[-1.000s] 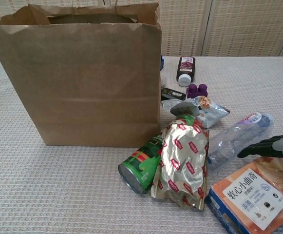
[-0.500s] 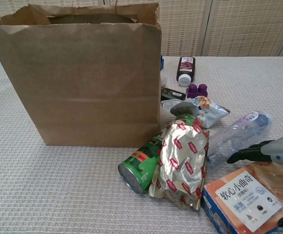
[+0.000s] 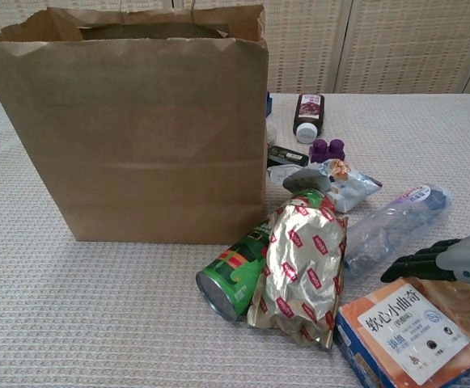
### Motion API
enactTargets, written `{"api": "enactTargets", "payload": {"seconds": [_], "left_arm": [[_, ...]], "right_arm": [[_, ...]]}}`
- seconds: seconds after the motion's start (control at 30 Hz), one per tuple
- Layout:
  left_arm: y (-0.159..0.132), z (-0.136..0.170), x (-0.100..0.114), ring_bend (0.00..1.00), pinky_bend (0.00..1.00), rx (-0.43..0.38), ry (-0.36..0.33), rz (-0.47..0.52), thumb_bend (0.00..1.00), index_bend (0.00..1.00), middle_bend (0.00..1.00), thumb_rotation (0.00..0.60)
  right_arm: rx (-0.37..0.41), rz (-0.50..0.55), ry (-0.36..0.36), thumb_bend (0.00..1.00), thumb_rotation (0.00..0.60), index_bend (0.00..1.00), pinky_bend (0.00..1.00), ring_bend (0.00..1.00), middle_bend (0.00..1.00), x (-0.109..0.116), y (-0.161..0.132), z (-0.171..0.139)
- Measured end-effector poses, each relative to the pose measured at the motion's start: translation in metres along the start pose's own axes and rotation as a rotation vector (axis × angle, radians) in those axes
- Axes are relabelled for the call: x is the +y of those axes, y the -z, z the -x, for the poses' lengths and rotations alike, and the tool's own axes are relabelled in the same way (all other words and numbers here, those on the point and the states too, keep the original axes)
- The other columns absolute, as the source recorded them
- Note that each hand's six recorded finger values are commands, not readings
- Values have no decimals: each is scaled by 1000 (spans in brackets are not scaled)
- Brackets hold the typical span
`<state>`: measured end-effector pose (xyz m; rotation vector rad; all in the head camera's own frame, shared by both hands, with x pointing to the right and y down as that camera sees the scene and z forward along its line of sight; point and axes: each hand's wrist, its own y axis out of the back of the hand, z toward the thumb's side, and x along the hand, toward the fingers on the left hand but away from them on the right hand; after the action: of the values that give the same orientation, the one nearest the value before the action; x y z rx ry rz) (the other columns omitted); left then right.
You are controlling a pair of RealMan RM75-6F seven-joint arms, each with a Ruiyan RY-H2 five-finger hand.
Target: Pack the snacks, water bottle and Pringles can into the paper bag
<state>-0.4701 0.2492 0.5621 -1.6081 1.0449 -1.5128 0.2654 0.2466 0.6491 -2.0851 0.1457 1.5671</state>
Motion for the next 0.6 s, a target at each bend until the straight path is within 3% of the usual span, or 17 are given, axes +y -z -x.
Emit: {"api": "enactTargets", "payload": {"seconds": [0.4,0.47,0.53,0.6], "left_arm": [[0,0,0,0,0,0,0,1,369,0,0,600],[0,0,0,0,0,0,0,1,369,0,0,600],[0,0,0,0,0,0,0,2,368,0,0,600],[0,0,0,0,0,1,1,2,368,0,0,600]], "right_arm": [[-58,-66,11,0,393,0,12,1,8,-5,0,15],[-65,-66,30,29,432,59,139,72,105,-2,-1,17],[-66,-62,56,105,553,255,386,267,297,1,-2,17],[-61,-60,80,161,600,406,552,424,429,3,-4,17]]}}
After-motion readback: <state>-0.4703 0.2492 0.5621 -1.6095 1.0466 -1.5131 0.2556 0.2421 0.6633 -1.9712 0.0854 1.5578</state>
